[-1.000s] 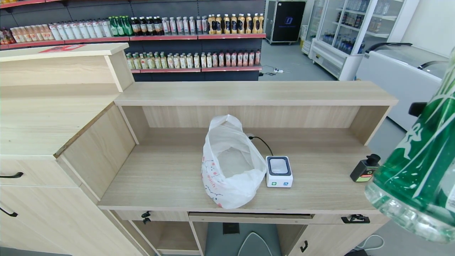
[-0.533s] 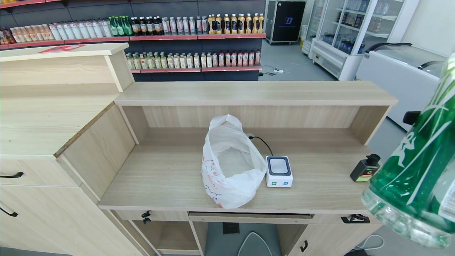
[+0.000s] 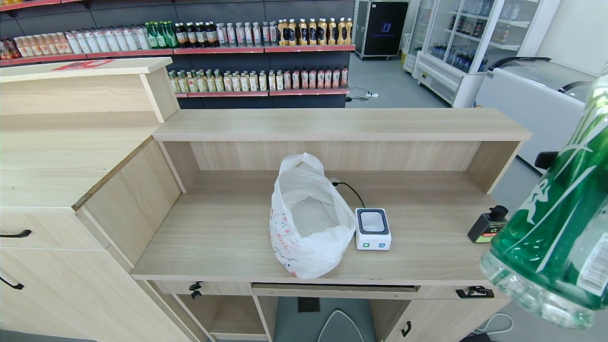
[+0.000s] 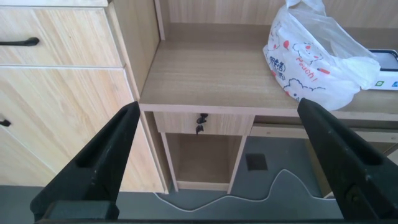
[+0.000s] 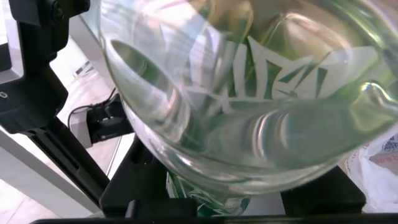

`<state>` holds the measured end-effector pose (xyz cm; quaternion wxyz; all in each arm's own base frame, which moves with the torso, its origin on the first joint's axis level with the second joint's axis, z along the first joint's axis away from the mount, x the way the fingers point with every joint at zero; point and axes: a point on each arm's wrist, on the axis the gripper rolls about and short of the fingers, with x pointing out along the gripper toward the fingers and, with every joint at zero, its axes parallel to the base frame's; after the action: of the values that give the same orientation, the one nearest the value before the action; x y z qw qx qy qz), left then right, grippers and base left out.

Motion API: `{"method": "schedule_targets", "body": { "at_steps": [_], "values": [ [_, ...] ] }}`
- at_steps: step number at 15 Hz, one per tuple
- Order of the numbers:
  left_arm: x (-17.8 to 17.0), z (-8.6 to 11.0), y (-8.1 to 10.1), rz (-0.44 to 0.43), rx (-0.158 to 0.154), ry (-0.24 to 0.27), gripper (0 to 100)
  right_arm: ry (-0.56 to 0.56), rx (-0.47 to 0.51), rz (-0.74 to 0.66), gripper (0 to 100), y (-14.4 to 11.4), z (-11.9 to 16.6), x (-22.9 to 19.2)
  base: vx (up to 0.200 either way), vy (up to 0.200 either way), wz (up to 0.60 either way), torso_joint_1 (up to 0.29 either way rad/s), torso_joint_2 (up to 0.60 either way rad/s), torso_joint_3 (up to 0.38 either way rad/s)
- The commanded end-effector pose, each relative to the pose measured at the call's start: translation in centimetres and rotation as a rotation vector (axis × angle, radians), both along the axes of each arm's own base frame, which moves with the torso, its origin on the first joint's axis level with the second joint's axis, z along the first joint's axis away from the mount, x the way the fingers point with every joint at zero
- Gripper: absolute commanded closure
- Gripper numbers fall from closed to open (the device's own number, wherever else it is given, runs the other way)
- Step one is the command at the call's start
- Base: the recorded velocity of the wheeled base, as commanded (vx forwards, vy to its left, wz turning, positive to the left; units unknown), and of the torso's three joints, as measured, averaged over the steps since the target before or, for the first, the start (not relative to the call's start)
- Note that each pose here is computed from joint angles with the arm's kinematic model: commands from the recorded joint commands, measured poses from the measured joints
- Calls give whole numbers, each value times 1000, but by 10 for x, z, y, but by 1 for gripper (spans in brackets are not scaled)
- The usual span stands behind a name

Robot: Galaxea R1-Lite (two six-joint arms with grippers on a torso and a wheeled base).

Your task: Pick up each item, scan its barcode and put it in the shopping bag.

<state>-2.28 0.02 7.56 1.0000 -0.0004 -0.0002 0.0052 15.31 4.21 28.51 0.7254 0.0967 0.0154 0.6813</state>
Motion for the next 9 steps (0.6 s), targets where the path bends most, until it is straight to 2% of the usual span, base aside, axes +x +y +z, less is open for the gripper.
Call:
{"method": "schedule_targets", "body": {
  "at_steps": [1, 9],
  "values": [
    [0, 0, 0, 0, -1, -1, 0, 6, -2, 5, 100, 1, -2, 2, 0, 0, 0, 0, 0, 0],
    [0, 0, 0, 0, 1, 0, 0, 18, -5, 49, 100, 8, -1, 2, 0, 0, 0, 0, 0, 0]
  ]
}}
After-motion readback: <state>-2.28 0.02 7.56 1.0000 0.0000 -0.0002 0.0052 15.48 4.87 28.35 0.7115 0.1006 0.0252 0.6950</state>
